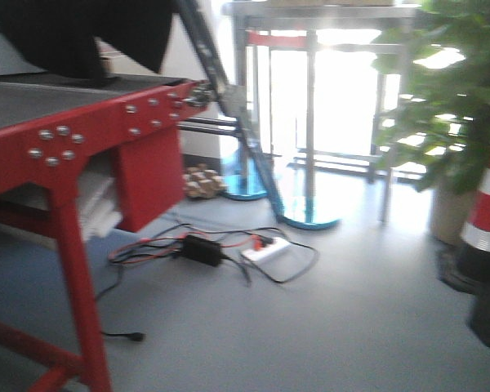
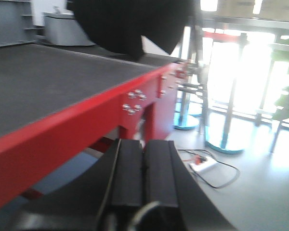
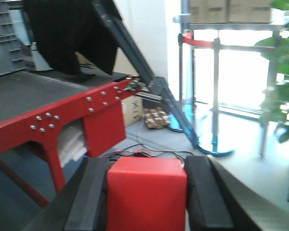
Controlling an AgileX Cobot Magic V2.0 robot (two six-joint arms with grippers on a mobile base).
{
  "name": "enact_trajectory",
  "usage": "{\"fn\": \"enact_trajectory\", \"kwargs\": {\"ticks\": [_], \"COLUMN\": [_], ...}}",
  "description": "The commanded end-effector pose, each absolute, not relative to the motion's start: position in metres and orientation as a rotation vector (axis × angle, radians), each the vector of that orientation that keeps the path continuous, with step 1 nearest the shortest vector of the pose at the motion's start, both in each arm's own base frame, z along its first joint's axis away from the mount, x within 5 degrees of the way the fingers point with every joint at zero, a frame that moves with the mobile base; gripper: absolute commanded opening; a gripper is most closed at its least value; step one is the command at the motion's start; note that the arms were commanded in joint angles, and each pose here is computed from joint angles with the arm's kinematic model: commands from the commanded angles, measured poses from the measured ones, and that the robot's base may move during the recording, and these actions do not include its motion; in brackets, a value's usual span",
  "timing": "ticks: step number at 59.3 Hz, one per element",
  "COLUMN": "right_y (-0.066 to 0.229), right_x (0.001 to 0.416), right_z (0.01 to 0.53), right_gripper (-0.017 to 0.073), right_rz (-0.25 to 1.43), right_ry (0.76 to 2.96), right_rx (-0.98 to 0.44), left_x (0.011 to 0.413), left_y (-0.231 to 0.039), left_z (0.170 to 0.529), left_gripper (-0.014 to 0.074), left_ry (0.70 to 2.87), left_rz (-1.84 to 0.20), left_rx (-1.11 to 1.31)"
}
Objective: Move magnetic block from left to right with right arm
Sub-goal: 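Turn and drive the base toward the second grey table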
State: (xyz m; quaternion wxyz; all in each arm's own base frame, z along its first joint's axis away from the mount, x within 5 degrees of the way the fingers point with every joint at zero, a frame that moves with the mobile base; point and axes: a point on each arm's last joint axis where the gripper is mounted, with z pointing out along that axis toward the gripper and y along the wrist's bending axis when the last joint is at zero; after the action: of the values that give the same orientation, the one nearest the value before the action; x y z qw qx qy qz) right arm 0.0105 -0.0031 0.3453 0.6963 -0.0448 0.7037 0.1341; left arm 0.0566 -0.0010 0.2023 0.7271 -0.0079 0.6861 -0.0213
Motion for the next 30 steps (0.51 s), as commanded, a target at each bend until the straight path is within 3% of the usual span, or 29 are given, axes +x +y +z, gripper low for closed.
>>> {"fn": "enact_trajectory", "kwargs": {"ticks": [1, 30], "right_y": [-0.0032, -0.0032], "right_x": [0.0096, 0.0096], "right_z": [0.3614, 0.3614], "right_gripper": [0.0158, 0.0158], "right_rz": [0.293, 0.293], "right_ry": [1.470, 1.470], "right_rx": [-0.104, -0.104], "left_x": [0.0551, 0.0551], "left_y": [-0.0011, -0.0011], "left_z": [0.2083, 0.2083], "left_gripper": [-0.0116, -0.0115], "left_ry": [1.416, 1.416], "left_rz": [-0.056, -0.056], "left_rx": [-0.019, -0.019]}}
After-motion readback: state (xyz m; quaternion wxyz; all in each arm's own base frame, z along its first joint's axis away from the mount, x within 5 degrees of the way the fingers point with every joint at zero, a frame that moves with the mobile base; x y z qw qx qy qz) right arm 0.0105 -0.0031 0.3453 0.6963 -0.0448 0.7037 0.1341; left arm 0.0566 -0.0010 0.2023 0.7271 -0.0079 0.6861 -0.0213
